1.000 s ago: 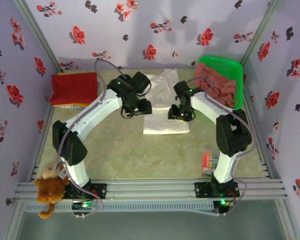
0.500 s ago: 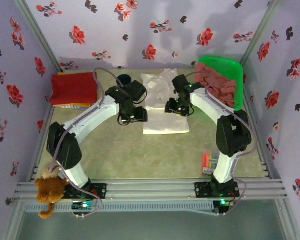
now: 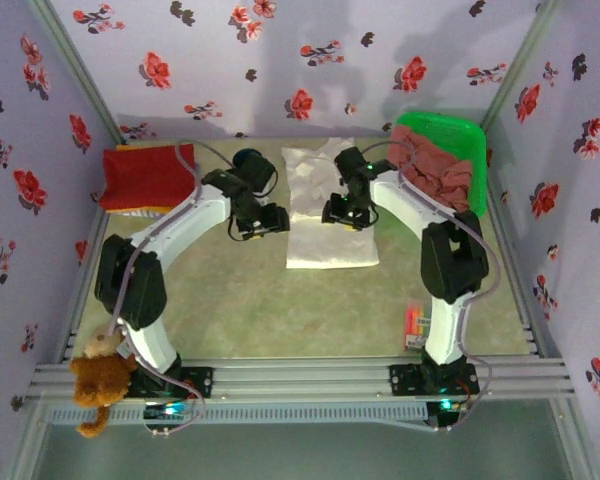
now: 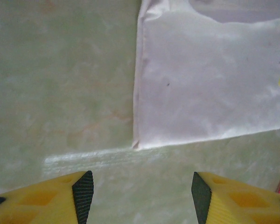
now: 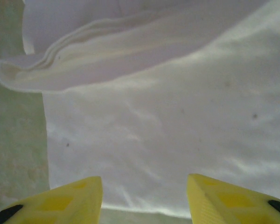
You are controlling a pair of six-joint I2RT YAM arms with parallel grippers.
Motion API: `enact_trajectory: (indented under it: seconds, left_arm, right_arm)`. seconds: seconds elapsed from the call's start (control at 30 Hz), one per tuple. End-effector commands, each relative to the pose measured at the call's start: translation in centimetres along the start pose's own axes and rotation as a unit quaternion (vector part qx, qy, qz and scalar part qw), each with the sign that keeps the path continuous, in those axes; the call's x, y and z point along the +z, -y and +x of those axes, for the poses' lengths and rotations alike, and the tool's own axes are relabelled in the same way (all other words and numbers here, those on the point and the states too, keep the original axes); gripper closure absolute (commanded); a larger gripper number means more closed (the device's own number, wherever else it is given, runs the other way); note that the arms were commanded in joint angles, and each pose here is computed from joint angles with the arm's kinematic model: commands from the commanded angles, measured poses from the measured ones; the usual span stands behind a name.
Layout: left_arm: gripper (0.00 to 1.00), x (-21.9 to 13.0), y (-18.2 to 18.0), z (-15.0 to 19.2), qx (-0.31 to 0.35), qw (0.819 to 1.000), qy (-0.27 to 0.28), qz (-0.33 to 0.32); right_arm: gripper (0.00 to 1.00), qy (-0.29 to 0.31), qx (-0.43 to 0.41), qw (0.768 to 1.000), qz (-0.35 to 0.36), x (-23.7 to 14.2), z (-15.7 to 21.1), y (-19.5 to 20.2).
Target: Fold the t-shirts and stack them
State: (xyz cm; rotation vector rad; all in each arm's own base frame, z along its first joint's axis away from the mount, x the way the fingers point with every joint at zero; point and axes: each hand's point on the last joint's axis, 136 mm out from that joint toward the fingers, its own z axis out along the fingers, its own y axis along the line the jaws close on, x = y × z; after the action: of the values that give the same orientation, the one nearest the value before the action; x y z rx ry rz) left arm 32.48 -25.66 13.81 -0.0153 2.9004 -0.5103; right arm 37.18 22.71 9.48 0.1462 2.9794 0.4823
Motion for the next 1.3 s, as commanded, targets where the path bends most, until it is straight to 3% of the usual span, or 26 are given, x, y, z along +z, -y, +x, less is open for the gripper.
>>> enact_trajectory:
  seconds: [0.0,0.17,0.3,0.5,0.7,0.83,1.0,1.27]
  left_arm:
    - [0.39,2.2,1.3,-1.2,-0.002,0.999,0.014,0.029]
    - [0.39,5.8,1.7,-1.6,0.002,0.999,-0.022,0.028]
    - [0.39,7.2,2.6,-2.5,0.008,0.999,-0.036,0.039]
    - [0.39,7.4,2.3,-3.0,-0.011,0.999,-0.032,0.041]
    - [0.39,6.9,2.1,-1.9,-0.030,0.998,-0.026,0.050]
    - [0.38,6.3,1.8,-0.1,-0.019,0.998,-0.029,0.046]
    - [0.38,6.1,0.1,3.1,-0.004,0.999,-0.043,0.019]
    - [0.41,8.3,2.1,5.6,0.022,0.997,-0.061,0.042]
  right_arm:
    - [0.48,-0.011,0.004,1.000,0.002,0.7,-0.6,-0.3]
    - [0.49,0.010,0.018,1.000,-0.009,2.0,-3.2,0.1]
    - [0.49,0.012,0.035,0.997,-0.060,3.0,-6.1,-0.6]
    - [0.50,0.015,0.041,0.992,-0.118,4.4,-9.9,-2.9]
    - [0.50,0.049,0.029,0.991,-0.122,1.7,-13.0,-3.6]
    - [0.50,0.044,0.029,0.994,-0.094,-0.4,-11.3,-2.7]
    - [0.51,0.001,0.044,0.997,-0.071,-1.0,-5.9,-0.4]
    - [0.51,-0.030,0.068,0.997,-0.016,0.0,2.5,4.9]
